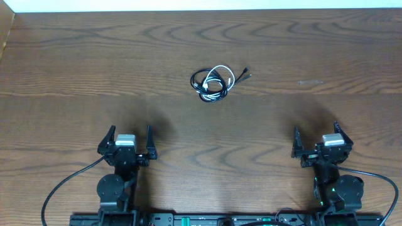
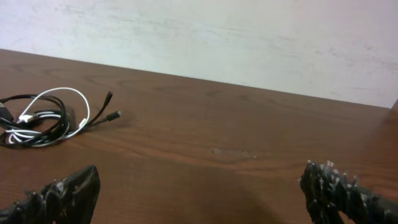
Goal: Untangle cables
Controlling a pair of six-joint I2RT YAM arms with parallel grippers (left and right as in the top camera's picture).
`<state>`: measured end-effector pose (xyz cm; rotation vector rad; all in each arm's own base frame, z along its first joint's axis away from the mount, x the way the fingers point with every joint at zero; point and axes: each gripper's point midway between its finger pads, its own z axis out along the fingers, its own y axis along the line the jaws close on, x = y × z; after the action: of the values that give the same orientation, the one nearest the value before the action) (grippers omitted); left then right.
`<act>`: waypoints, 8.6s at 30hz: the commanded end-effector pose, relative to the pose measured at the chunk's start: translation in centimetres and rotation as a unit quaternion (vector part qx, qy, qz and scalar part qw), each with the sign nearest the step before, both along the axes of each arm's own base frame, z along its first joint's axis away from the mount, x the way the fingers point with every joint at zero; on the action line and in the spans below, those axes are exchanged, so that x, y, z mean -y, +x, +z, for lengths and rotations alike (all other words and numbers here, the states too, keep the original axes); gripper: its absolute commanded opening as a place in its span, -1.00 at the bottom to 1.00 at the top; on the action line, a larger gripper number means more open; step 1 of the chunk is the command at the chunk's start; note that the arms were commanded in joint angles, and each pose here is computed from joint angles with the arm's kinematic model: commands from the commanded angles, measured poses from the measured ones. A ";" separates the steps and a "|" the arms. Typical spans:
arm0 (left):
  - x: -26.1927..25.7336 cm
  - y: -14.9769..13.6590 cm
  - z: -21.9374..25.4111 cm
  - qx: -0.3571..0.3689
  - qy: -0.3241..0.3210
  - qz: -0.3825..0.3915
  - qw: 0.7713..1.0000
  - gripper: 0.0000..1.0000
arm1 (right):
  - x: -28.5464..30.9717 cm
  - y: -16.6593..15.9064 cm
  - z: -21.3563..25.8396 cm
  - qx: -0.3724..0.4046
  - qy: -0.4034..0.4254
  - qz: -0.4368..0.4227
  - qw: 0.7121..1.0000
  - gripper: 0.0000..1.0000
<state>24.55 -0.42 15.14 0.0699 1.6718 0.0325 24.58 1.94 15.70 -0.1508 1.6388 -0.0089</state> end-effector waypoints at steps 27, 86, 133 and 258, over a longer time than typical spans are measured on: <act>1.0 2.6 3.6 -0.111 -0.115 -0.006 0.987 0.96 | 0.8 -0.2 1.6 -0.082 0.022 -0.028 0.996 0.99; 3.2 10.9 9.6 -0.378 -0.212 0.012 0.901 0.95 | -1.2 4.3 4.5 -0.382 0.024 0.008 0.924 0.99; 15.2 20.9 -10.6 -0.511 -0.218 0.023 0.831 0.32 | -1.2 4.3 4.5 -0.382 0.024 0.008 0.924 0.99; 30.1 4.2 -10.6 -0.632 -0.062 -0.231 0.737 0.19 | -9.9 8.3 -3.0 -0.498 0.207 0.041 0.841 -0.98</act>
<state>29.04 -31.03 6.54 0.5117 2.9242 -0.7033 32.67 11.65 12.27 0.1392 2.6356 0.5706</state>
